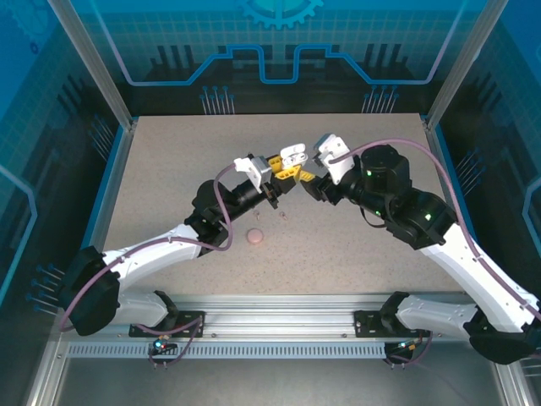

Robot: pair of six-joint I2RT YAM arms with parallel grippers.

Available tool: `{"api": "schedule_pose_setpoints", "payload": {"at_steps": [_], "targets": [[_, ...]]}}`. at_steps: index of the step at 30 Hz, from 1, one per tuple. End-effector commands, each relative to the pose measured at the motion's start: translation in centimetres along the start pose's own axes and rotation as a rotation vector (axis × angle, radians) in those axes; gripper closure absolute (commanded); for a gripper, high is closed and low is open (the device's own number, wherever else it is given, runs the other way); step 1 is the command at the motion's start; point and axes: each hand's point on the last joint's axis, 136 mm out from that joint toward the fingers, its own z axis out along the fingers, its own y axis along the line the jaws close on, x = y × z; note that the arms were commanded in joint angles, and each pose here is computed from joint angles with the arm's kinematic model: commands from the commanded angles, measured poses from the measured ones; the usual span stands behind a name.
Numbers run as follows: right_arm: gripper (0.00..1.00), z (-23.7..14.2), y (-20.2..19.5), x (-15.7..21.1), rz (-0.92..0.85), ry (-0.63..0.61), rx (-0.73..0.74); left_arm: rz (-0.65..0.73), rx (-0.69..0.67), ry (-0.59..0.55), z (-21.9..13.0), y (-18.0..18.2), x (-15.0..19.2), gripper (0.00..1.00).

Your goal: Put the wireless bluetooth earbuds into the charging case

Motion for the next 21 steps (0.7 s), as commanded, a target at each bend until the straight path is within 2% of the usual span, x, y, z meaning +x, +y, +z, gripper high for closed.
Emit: {"api": "schedule_pose_setpoints", "payload": {"at_steps": [1, 5, 9, 16, 21], "targets": [[0.36, -1.4, -1.3, -0.5, 0.099, -0.046, 0.014, 0.013, 0.007, -0.078, 0.4, -0.2, -2.4, 1.00], [0.35, -2.1, -3.3, -0.9, 0.197, -0.069, 0.057, 0.013, 0.007, -0.075, 0.4, -0.2, -2.2, 1.00], [0.35, -1.6, -6.1, -0.8, 0.318, -0.036, 0.137, 0.013, 0.007, -0.074, 0.2, -0.3, -2.1, 1.00], [0.37, 1.6, -8.1, -0.8, 0.504, 0.079, 0.150, -0.012, 0.018, -0.062, -0.1, -0.5, -1.5, 1.00], [0.38, 3.5, -8.9, -0.9, 0.567, 0.168, 0.170, -0.052, 0.049, -0.049, -0.5, -1.0, -0.6, 1.00]]}}
